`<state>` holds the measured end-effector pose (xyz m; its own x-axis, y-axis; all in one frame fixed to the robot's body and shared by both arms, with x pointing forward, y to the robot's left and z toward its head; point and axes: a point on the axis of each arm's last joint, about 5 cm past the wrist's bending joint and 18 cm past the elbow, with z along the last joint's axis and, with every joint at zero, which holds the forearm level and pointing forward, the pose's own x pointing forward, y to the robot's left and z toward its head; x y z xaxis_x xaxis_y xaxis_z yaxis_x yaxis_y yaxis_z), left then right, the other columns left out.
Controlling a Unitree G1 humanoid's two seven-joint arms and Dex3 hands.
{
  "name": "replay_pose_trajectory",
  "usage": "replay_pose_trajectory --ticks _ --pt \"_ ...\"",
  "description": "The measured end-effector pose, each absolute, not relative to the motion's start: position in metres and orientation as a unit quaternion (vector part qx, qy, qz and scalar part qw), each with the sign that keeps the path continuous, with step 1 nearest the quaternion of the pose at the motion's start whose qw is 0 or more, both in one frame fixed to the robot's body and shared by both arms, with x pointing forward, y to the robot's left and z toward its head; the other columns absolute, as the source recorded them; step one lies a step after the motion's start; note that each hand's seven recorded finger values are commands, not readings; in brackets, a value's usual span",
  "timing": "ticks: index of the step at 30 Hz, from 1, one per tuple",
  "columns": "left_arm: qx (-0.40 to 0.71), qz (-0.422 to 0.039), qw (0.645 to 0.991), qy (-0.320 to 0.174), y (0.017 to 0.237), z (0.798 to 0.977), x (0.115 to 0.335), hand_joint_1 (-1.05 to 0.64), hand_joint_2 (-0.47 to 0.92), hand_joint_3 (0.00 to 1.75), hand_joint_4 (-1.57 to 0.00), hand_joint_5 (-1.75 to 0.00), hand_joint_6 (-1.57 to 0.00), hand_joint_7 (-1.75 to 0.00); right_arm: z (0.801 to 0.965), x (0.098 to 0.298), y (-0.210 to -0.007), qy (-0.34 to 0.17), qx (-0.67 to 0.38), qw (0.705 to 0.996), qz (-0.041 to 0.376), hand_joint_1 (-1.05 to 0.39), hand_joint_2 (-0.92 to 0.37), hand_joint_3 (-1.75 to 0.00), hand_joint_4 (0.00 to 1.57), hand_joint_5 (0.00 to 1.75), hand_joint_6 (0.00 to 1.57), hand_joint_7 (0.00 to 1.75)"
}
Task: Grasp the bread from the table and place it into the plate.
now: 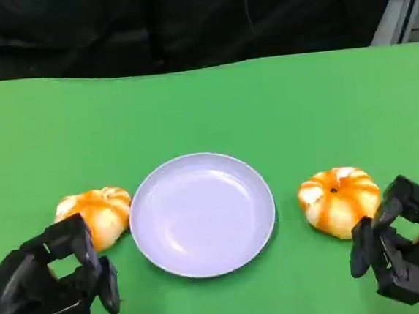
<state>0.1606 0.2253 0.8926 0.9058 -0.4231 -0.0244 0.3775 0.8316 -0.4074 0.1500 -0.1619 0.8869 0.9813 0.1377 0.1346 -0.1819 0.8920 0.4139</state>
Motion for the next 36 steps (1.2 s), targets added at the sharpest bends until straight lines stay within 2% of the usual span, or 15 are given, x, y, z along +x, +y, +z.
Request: replay_pose_trajectory --ticks 23,25,27,28,29,30,31,32,33,36 --pt "-0.201 -0.21 0.955 0.057 0.225 0.893 0.161 0.07 0.67 1.31 -0.86 -1.75 -0.7 -1.75 0.886 0.15 -0.163 -0.051 0.218 0.971 0.085 -0.14 -0.44 -1.3 0.9 1.75 0.72 1.63" --pt "-0.202 -0.205 0.956 0.056 0.225 0.893 0.161 0.02 0.66 1.16 -0.69 -1.75 -0.62 -1.59 0.886 0.15 -0.163 -0.05 0.218 0.971 0.084 -0.14 -0.45 -1.3 0.9 1.75 0.72 1.63" --pt "-0.212 -0.179 0.959 0.053 0.221 0.892 0.16 -0.07 0.72 0.84 -0.46 -1.48 -0.53 -1.2 0.886 0.15 -0.162 -0.05 0.218 0.971 0.085 -0.14 -0.45 -1.3 0.9 1.75 0.71 1.63" --pt "-0.214 -0.163 0.962 0.049 0.218 0.894 0.16 -0.15 0.83 0.57 -0.28 -1.07 -0.45 -0.77 0.886 0.15 -0.162 -0.05 0.218 0.971 0.085 -0.14 -0.45 -1.3 0.89 1.75 0.71 1.63" --pt "-0.2 -0.149 0.968 0.041 0.215 0.896 0.16 -0.27 0.88 0.38 -0.25 -0.75 -0.45 -0.41 0.886 0.15 -0.162 -0.049 0.218 0.971 0.085 -0.14 -0.45 -1.3 0.89 1.75 0.71 1.63" --pt "-0.163 -0.136 0.977 0.027 0.214 0.899 0.16 -0.3 0.9 0.32 -0.25 -0.62 -0.45 -0.28 0.886 0.15 -0.162 -0.05 0.218 0.971 0.086 -0.14 -0.45 -1.3 0.89 1.75 0.71 1.63" --pt "-0.119 -0.123 0.985 0.011 0.214 0.902 0.16 -0.32 0.91 0.29 -0.26 -0.55 -0.46 -0.21 0.886 0.151 -0.162 -0.05 0.219 0.971 0.086 -0.14 -0.45 -1.3 0.89 1.75 0.71 1.63" --pt "-0.069 -0.114 0.991 -0.007 0.214 0.905 0.16 -0.49 0.92 0.25 -0.25 -0.47 -0.45 -0.13 0.886 0.151 -0.162 -0.05 0.219 0.971 0.087 -0.14 -0.44 -1.3 0.88 1.75 0.71 1.63" --pt "-0.025 -0.108 0.994 -0.023 0.215 0.907 0.16 -0.56 0.92 0.24 -0.24 -0.42 -0.45 -0.1 0.886 0.151 -0.162 -0.05 0.219 0.971 0.087 -0.14 -0.44 -1.3 0.88 1.75 0.71 1.63" --pt "0.118 -0.08 0.989 -0.049 0.217 0.91 0.16 -0.65 0.92 0.2 -0.17 -0.33 -0.4 -0.04 0.886 0.151 -0.161 -0.049 0.219 0.97 0.088 -0.14 -0.44 -1.3 0.88 1.75 0.71 1.63"
